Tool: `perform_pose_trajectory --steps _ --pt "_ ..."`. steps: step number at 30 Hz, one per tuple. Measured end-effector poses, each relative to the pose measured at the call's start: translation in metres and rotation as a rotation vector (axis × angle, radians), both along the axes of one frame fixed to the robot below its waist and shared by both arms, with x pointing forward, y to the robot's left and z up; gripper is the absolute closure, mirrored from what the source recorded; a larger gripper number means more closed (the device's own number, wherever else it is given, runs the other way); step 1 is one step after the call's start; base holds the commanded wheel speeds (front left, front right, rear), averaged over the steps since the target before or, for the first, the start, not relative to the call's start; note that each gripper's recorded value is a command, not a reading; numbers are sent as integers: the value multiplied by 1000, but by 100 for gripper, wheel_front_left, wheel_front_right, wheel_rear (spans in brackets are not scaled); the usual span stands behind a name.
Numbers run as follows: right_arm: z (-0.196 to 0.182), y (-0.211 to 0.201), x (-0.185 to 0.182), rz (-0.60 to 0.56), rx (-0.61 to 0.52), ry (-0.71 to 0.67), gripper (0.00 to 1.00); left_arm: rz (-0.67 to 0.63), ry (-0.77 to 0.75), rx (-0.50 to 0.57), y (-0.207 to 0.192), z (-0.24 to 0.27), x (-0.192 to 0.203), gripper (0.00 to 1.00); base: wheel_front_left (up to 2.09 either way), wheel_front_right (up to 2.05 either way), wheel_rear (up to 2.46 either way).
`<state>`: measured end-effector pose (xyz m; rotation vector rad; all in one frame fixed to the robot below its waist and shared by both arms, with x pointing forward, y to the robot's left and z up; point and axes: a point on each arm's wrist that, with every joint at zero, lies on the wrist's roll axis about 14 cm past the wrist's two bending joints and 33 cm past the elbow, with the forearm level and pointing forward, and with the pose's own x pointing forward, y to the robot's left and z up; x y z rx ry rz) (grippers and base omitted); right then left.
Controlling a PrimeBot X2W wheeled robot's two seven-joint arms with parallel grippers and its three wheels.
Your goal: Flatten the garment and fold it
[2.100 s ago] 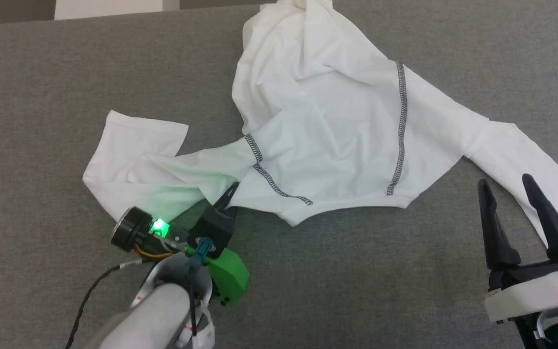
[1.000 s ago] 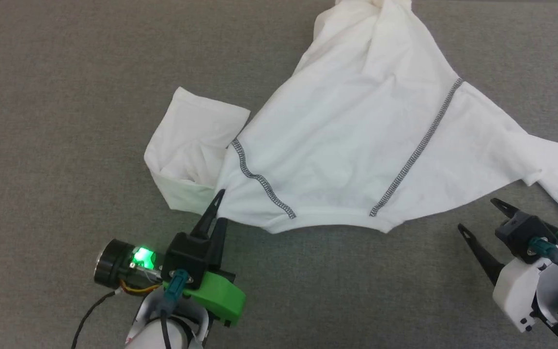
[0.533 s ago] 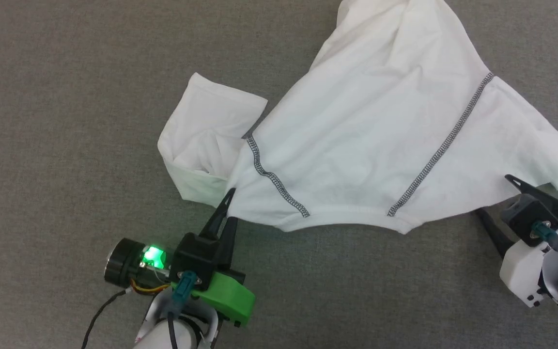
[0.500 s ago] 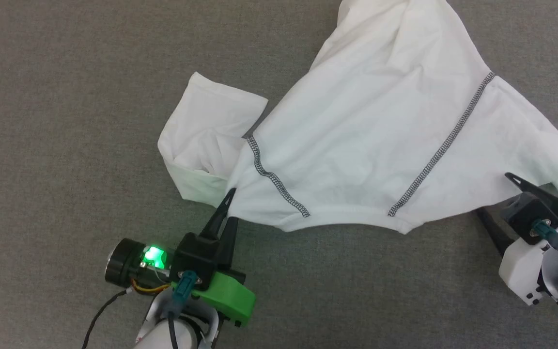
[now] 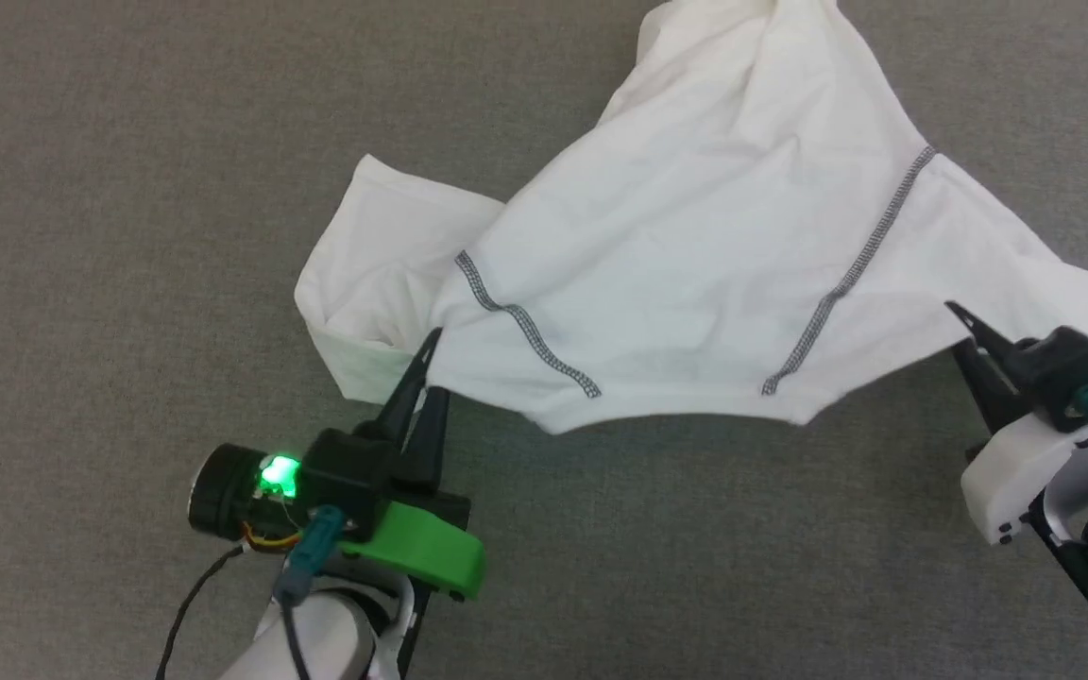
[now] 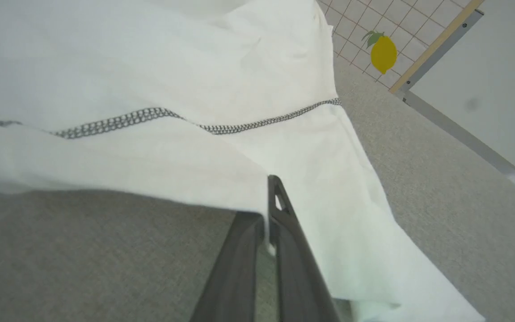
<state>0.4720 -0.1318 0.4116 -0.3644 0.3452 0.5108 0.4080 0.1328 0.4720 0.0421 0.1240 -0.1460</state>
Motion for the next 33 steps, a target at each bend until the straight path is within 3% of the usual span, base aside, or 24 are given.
perform_pose_trajectory --steps 6,11,23,33 --pt "61 -7 7 -82 112 -171 100 18 -146 -114 -1 47 6 100 0 0 0" --pt "117 -12 4 -106 153 -312 100 -8 -281 -138 -2 96 9 100 0 0 0" --pt "308 -23 -15 -72 69 -782 100 -127 -648 -7 -11 263 13 100 0 0 0" --pt "385 -15 -47 -25 6 -936 100 -186 -733 79 -33 335 -2 100 0 0 0"
